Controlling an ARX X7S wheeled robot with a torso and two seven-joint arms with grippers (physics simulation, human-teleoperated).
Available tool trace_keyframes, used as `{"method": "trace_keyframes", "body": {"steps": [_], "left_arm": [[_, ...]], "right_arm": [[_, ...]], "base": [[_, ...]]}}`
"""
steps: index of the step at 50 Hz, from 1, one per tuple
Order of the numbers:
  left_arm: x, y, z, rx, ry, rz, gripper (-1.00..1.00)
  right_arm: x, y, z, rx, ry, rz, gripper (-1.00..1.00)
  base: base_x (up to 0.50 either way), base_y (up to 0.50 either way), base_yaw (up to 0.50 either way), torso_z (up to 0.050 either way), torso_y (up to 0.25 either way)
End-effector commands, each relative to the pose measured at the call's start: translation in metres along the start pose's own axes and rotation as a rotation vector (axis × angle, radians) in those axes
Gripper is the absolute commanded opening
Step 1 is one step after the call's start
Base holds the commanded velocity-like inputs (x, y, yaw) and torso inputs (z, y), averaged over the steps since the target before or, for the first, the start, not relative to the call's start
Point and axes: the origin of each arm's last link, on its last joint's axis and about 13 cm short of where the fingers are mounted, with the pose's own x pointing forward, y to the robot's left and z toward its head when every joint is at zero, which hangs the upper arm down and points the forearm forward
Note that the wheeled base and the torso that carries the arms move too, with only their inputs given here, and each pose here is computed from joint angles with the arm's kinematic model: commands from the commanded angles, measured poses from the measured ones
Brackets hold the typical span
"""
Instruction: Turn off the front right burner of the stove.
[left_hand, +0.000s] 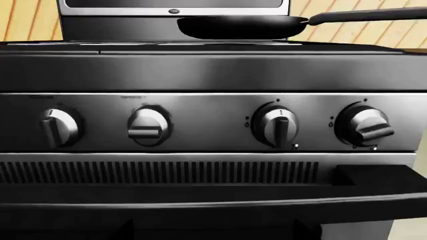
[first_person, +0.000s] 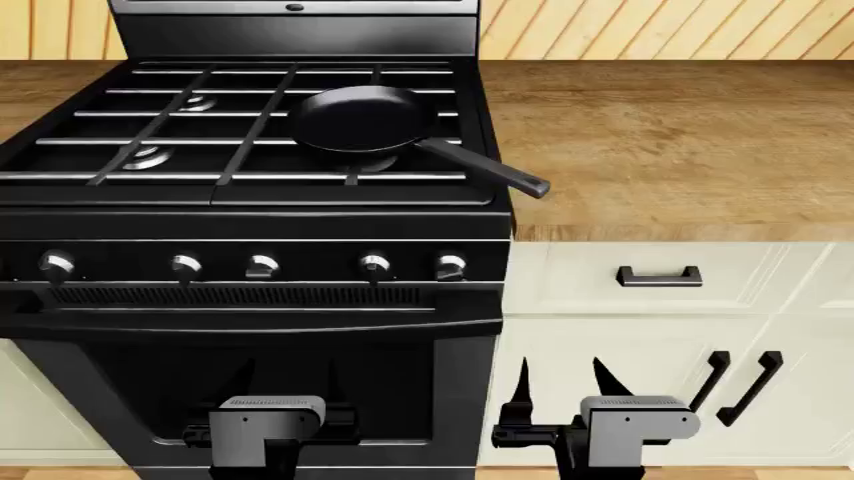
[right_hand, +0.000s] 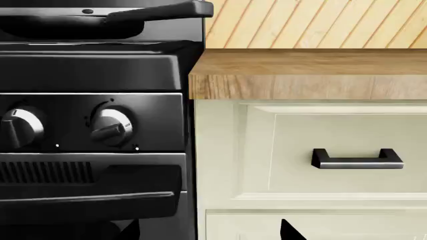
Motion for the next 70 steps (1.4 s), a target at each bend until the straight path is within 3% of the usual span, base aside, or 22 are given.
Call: {"method": "trace_keyframes", "body": {"steps": [1, 42, 58, 70], "left_arm": [[0.0017, 0.002, -0.0006, -0.003, -0.001, -0.001, 1.0], [-0.0022, 0.0053, 0.0032, 0.02, -0.014, -0.019, 1.0], [0.0004, 0.0055, 0.003, 0.018, -0.013, -0.02, 1.0], [0.0011, 0.0064, 0.0039, 0.017, -0.016, -0.019, 1.0]], "right_arm": [[-0.0027, 0.0018, -0.0004, -0.011, 0.014, -0.009, 1.0], [-0.0006, 0.001, -0.0065, 0.008, 0.062, 0.016, 1.0], [0.0009, 0.0007, -0.0075, 0.015, 0.063, 0.012, 1.0], [-0.0012, 0.0014, -0.009, 0.02, 0.067, 0.012, 1.0]], "base": [[0.0, 0.0, 0.0, 0.0, 0.0], [0.0, 0.0, 0.0, 0.0, 0.0], [0.0, 0.46, 0.0, 0.0, 0.0], [0.0, 0.07, 0.0, 0.0, 0.0]]}}
